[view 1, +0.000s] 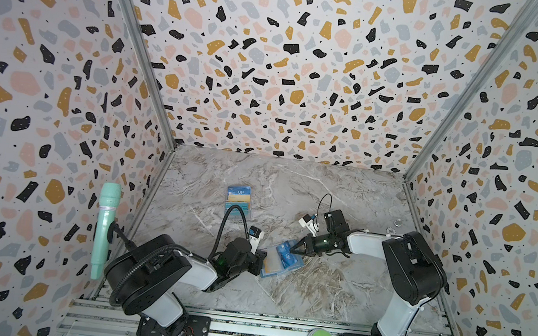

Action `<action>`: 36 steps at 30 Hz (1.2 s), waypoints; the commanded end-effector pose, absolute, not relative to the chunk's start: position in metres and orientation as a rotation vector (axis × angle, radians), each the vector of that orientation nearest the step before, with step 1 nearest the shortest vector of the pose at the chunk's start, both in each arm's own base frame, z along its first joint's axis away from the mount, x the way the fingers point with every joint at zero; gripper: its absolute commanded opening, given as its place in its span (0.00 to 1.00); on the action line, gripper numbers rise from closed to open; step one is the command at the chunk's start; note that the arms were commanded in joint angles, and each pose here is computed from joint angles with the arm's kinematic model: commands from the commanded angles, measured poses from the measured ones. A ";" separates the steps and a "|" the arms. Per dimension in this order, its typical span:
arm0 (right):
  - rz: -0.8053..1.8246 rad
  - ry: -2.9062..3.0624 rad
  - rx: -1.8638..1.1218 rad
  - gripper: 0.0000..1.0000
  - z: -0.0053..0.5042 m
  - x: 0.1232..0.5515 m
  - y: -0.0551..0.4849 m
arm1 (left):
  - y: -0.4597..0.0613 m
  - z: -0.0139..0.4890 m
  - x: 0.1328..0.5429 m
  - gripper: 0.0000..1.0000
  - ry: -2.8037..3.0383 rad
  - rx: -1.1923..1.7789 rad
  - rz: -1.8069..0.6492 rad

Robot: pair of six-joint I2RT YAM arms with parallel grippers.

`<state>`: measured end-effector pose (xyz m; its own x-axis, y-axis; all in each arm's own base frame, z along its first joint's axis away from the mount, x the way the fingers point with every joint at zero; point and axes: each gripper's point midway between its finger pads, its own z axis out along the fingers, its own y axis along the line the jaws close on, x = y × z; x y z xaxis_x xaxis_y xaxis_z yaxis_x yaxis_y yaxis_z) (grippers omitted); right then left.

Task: Take the credit cards out of the card holder
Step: Take out the credit card from the card slot, then pass the credit card.

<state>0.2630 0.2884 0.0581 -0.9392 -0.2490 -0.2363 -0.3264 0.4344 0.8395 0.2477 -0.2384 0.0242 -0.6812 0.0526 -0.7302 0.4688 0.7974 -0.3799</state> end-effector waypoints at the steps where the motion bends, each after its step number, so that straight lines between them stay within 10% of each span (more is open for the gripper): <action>1: 1.498 2.555 -0.558 0.03 0.073 0.270 0.285 | -0.199 -0.037 0.205 0.00 2.522 0.412 -0.559; 22: 1.286 2.383 -0.631 0.00 0.136 0.288 0.256 | -0.218 0.023 0.237 0.05 2.422 0.414 -0.550; 36: 1.161 2.257 -0.617 0.00 0.185 0.304 0.234 | -0.214 0.121 0.251 0.52 2.236 0.447 -0.505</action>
<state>0.3010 0.2349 0.1593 -0.8051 -0.1578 -0.5717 -0.5581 0.5277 0.6403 0.2516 -0.2207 0.1043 -0.6625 0.1314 -0.7374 0.4557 0.8520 -0.2576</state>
